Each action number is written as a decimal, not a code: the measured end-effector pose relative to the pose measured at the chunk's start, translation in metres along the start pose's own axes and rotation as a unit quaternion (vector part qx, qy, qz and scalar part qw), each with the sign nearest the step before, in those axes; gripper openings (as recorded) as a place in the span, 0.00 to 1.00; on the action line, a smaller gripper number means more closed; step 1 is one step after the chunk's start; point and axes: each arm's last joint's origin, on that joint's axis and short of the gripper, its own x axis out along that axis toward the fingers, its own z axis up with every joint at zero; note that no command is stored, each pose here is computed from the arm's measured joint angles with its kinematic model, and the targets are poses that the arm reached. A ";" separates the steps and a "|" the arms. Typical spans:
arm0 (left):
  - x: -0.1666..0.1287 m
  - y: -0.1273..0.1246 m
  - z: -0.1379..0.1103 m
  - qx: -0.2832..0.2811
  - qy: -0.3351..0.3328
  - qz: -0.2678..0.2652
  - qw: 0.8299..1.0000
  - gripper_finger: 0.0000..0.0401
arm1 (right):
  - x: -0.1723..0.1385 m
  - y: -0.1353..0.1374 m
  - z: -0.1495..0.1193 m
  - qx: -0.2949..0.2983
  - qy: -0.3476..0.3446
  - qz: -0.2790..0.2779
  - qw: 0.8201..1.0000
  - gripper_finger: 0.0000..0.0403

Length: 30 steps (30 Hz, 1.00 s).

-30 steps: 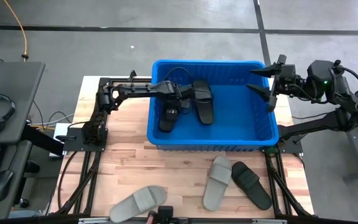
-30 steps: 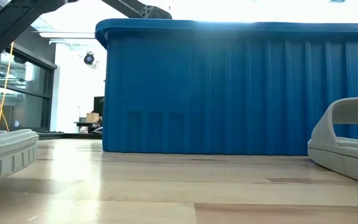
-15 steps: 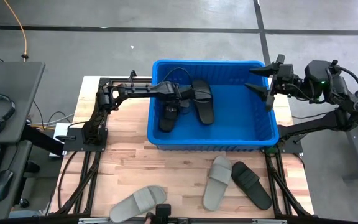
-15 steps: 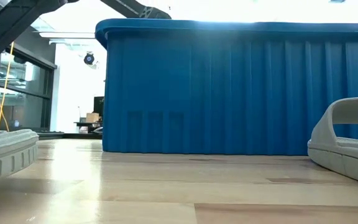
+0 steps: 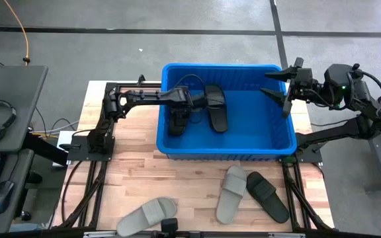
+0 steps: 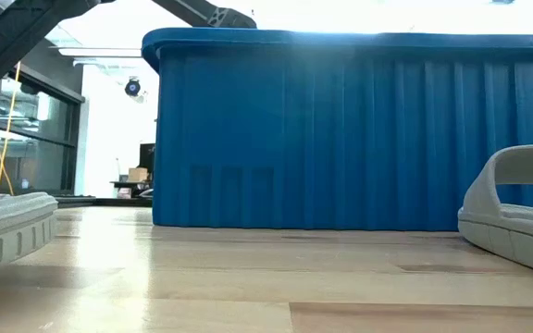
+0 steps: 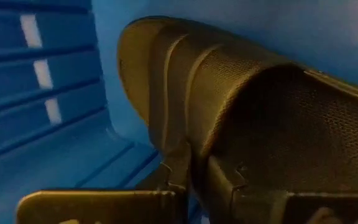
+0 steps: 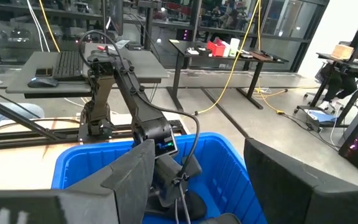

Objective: Pick and place slides into bin
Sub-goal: Put the black slides into the blue bin

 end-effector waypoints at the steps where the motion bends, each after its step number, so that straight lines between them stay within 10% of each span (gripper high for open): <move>1: -0.001 -0.002 0.000 -0.003 0.005 0.005 1.000 0.03 | 0.000 0.000 0.000 0.000 0.000 0.000 1.000 0.59; 30: -0.007 0.031 -0.006 -0.161 0.020 0.052 0.985 0.01 | 0.000 0.000 0.001 -0.007 -0.006 0.002 1.000 0.59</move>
